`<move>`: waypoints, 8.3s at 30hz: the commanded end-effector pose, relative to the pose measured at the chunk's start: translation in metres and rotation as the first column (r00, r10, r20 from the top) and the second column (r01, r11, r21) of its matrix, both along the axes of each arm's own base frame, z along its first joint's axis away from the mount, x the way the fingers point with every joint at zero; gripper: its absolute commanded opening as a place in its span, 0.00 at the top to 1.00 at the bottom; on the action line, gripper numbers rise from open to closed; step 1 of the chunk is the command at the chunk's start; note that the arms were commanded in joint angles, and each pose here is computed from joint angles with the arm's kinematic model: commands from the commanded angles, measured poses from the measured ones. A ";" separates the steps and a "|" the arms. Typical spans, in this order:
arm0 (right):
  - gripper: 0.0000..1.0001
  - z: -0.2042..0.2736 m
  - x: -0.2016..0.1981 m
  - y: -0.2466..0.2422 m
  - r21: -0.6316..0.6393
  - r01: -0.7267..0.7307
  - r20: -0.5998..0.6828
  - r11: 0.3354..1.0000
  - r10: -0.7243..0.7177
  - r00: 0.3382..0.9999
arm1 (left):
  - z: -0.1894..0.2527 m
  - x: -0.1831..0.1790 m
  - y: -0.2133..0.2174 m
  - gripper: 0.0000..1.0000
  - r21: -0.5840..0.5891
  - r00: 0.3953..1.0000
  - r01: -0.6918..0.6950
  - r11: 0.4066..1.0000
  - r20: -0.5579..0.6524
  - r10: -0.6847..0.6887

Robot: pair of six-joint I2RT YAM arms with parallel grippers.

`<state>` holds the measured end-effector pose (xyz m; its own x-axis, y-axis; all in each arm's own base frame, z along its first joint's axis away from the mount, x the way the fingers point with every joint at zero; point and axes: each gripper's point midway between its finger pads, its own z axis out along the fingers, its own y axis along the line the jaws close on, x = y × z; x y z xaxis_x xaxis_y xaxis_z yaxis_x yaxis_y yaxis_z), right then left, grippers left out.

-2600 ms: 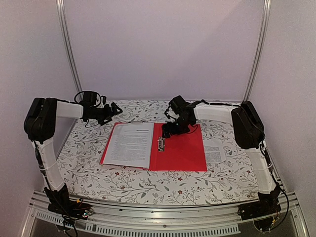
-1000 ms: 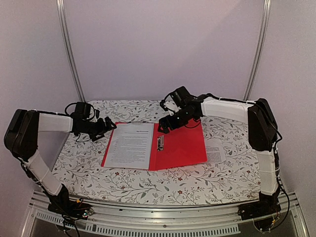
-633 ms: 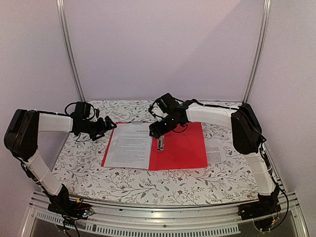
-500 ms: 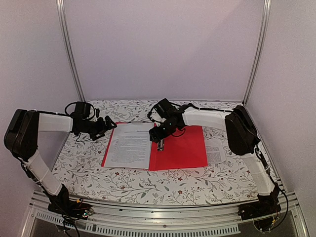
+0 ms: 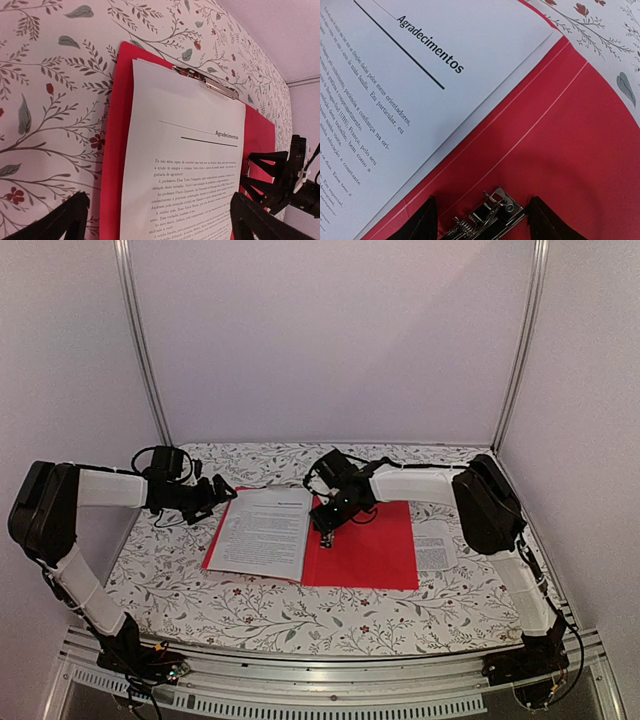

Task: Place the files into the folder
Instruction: Move the folder with some files to the center of the board, then hold the folder with some files at the corner of the board, then pass from the left arm to the right

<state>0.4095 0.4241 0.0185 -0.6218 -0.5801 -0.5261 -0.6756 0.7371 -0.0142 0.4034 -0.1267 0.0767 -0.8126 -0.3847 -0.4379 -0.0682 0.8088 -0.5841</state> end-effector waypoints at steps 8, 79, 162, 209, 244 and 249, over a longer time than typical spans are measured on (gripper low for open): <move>0.42 -0.018 -0.035 -0.049 -0.152 0.009 -0.042 0.988 -0.016 0.999 | 0.004 0.002 -0.006 0.00 -0.005 1.000 0.018 1.000 0.009 -0.018; 0.16 0.074 0.019 -0.010 0.284 0.228 -0.146 0.931 -0.193 0.970 | -0.028 -0.136 -0.187 0.00 -0.155 0.747 0.654 0.741 -0.027 -0.665; 0.20 0.092 0.008 0.054 0.550 0.218 -0.324 0.806 -0.034 0.945 | -0.062 -0.146 -0.180 0.01 -0.127 0.728 0.649 0.750 -0.180 -0.661; 0.24 0.052 -0.108 0.008 0.493 0.116 -0.438 0.862 0.132 0.889 | -0.061 -0.144 -0.179 0.00 -0.126 0.733 0.642 0.756 -0.186 -0.654; 0.25 -0.007 -0.105 -0.021 0.337 0.210 -0.513 0.918 -0.009 0.859 | -0.055 -0.143 -0.178 0.00 -0.120 0.737 0.646 0.754 -0.160 -0.657; 0.25 -0.019 -0.107 -0.026 0.303 0.210 -0.521 0.930 -0.023 0.854 | -0.051 -0.141 -0.178 0.00 -0.112 0.737 0.650 0.752 -0.148 -0.659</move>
<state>0.3049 0.4178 0.0374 -0.8789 -0.3205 -0.3534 -0.4766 0.6240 0.6193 0.2731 -0.3127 0.0395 -0.9232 0.2306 -0.3075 0.3830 0.6199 -0.6849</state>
